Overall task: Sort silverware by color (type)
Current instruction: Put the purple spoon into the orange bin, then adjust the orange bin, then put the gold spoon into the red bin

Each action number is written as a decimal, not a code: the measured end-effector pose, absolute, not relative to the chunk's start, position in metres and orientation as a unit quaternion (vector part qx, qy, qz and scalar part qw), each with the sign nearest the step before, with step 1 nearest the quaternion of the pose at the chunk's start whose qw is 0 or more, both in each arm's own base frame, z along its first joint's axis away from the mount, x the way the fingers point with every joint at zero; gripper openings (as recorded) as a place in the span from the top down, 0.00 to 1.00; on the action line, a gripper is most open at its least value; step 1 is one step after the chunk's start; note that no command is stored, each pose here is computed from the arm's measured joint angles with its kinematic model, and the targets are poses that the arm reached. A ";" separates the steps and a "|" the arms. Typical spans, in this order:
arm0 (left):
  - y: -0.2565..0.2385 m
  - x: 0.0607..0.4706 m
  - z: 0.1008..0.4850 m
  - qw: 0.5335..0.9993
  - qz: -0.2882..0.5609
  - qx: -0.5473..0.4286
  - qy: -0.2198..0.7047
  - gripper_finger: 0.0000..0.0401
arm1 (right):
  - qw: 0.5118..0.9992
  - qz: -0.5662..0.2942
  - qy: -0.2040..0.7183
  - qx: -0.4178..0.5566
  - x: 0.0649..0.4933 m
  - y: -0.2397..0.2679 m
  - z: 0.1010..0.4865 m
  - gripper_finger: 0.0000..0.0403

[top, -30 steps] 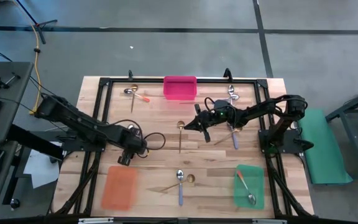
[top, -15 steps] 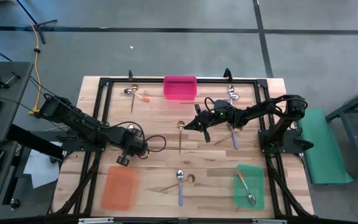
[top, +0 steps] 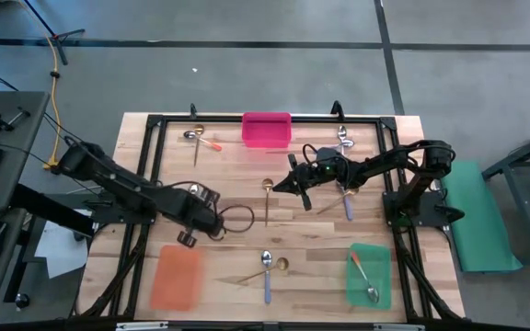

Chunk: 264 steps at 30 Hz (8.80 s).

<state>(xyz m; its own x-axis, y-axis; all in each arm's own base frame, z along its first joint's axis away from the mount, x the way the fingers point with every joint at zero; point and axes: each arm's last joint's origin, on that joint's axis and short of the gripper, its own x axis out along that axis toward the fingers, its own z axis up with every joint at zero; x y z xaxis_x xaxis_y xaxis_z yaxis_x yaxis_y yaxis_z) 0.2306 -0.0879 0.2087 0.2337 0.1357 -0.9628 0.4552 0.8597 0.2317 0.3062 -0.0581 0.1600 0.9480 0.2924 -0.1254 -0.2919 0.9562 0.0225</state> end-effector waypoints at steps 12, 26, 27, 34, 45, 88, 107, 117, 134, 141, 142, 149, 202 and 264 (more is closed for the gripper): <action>-0.183 0.205 0.273 0.815 -0.194 0.214 0.503 0.97 | 0.987 0.144 0.075 0.006 0.306 -0.058 0.158 1.00; -0.268 0.156 0.249 0.821 -0.250 0.271 0.435 0.97 | 0.989 0.124 0.083 0.007 0.306 -0.059 0.156 1.00; -0.272 0.157 0.244 0.818 -0.251 0.286 0.432 0.97 | 0.989 0.121 0.084 0.007 0.306 -0.060 0.156 1.00; -0.284 0.164 0.214 0.795 -0.240 0.334 0.446 0.97 | 0.988 0.122 0.091 0.021 0.306 -0.057 0.155 1.00; -0.271 0.155 0.182 0.786 -0.204 0.347 0.469 0.97 | 0.987 0.135 0.091 0.005 0.309 -0.042 0.155 1.00; -0.257 0.133 0.195 0.752 -0.238 0.249 0.563 0.88 | 0.988 0.122 0.093 -0.001 0.310 -0.041 0.155 1.00; -0.253 0.132 0.196 0.758 -0.165 0.162 0.610 0.85 | 0.988 0.122 0.093 -0.001 0.310 -0.041 0.155 1.00; -0.259 0.134 0.212 0.767 -0.154 0.140 0.606 0.74 | 0.988 0.122 0.093 0.002 0.310 -0.041 0.155 1.00; -0.244 0.113 0.189 0.756 -0.045 0.112 0.643 0.99 | 0.988 0.120 0.095 0.003 0.310 -0.041 0.154 1.00; -0.230 0.116 0.171 0.769 -0.007 0.133 0.625 1.00 | 0.988 0.120 0.095 0.004 0.310 -0.041 0.154 1.00; -0.229 0.117 0.169 0.771 -0.004 0.133 0.622 1.00 | 0.988 0.120 0.095 0.004 0.310 -0.041 0.154 1.00; -0.231 0.131 0.167 0.797 -0.030 0.129 0.589 1.00 | 0.988 0.120 0.095 0.004 0.310 -0.041 0.154 1.00; -0.174 0.139 0.180 0.880 -0.054 0.062 0.469 1.00 | 0.988 0.117 0.097 0.006 0.309 -0.041 0.154 1.00; 0.025 0.166 0.155 0.982 0.037 -0.050 0.180 1.00 | 0.635 -0.063 0.768 -0.053 0.272 0.016 0.184 0.60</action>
<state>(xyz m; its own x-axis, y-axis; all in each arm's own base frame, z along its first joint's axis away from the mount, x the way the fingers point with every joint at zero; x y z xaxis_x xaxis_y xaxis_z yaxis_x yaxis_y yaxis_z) 0.1660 0.0255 0.1551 0.9325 0.0545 -0.3569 -0.0902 0.9924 -0.0842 0.2723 0.0156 0.1836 -0.1887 -0.1607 -0.9688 -0.0017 0.9866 -0.1633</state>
